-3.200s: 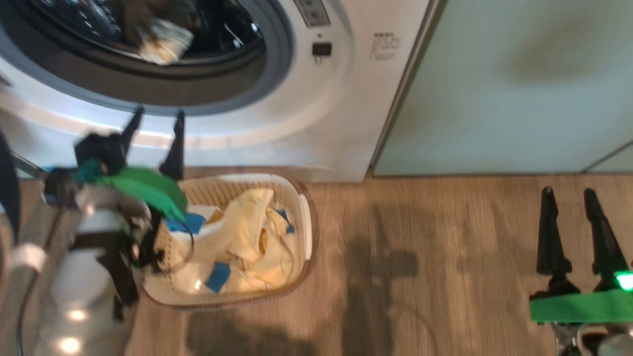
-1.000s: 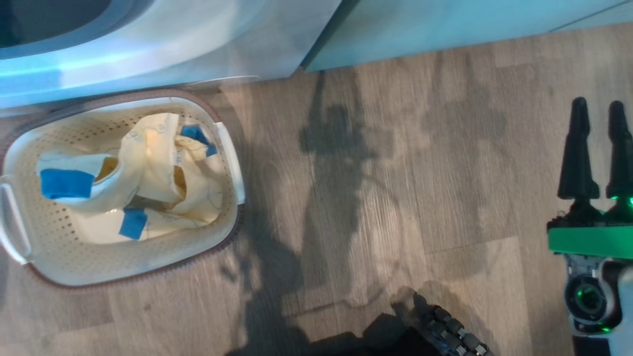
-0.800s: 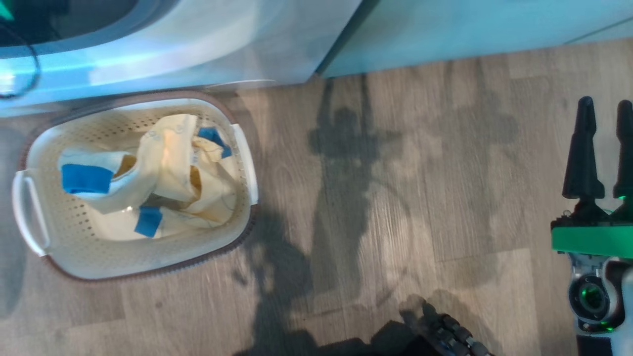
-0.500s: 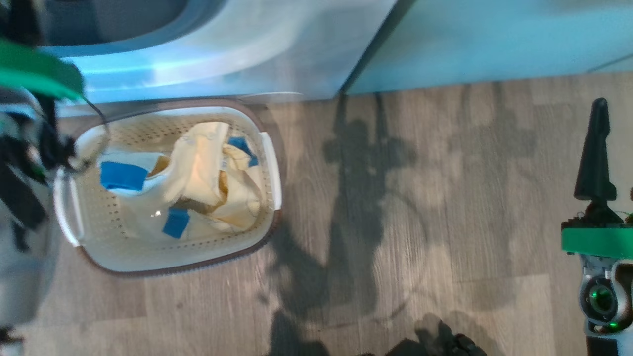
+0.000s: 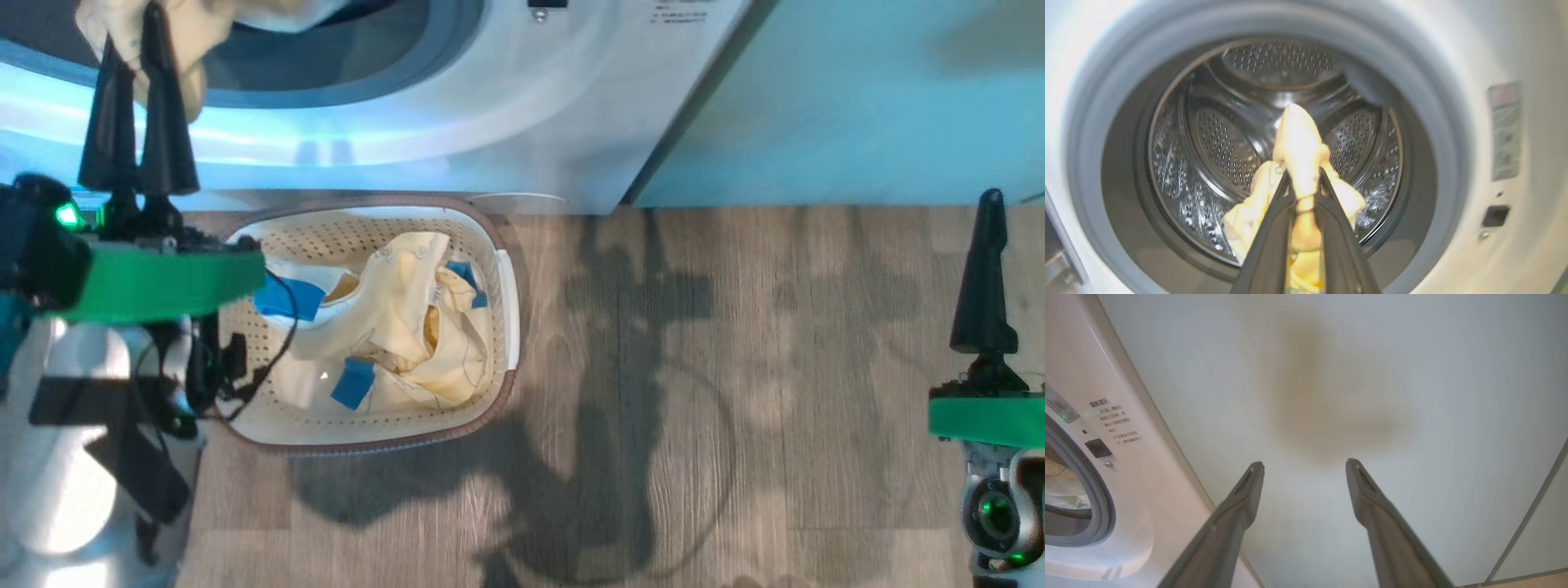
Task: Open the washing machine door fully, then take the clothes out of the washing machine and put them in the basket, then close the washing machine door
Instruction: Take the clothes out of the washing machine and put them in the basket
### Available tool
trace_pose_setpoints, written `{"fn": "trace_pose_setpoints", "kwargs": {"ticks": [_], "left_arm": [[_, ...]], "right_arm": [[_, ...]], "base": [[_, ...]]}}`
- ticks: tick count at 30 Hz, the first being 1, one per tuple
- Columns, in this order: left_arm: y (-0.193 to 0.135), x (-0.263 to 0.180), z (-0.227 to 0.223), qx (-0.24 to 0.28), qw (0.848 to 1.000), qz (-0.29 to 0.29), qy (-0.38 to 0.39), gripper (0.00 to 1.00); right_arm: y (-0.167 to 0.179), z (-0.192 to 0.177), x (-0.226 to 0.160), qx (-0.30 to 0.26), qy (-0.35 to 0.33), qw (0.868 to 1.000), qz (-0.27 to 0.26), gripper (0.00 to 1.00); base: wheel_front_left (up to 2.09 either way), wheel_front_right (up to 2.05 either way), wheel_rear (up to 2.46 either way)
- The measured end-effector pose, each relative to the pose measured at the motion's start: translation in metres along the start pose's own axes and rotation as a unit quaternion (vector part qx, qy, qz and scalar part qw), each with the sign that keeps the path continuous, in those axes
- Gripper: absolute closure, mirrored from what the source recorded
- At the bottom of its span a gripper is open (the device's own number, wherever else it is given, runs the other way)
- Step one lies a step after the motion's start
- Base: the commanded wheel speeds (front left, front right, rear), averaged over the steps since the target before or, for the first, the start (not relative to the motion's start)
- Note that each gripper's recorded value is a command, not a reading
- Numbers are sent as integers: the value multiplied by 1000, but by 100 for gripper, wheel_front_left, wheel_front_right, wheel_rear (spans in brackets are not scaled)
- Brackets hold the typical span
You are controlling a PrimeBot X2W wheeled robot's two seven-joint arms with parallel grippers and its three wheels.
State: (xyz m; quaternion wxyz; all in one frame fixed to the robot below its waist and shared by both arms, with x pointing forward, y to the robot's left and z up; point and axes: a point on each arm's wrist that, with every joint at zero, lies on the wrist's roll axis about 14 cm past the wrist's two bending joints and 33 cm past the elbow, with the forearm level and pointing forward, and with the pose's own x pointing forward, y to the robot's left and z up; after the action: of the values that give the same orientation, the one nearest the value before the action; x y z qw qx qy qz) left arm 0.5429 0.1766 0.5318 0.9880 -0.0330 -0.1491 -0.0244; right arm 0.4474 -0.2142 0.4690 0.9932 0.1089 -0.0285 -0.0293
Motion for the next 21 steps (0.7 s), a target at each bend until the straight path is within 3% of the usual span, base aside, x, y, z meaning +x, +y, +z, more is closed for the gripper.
{"fn": "trace_pose_setpoints", "kwargs": {"ticks": [14,17,21], "left_arm": [[-4,-52,78,18,997,9,-68,100],[-8,-64,62,11,999,4,-35,100],[-12,-87,5,-6,998,1,62,100]], "right_arm": [[23,17,-8,8,-18,999,30,0],[25,17,-9,9,-16,999,32,0],[25,12,-12,10,-9,999,32,0]], "base": [[0,0,0],[0,0,0],[0,0,0]]}}
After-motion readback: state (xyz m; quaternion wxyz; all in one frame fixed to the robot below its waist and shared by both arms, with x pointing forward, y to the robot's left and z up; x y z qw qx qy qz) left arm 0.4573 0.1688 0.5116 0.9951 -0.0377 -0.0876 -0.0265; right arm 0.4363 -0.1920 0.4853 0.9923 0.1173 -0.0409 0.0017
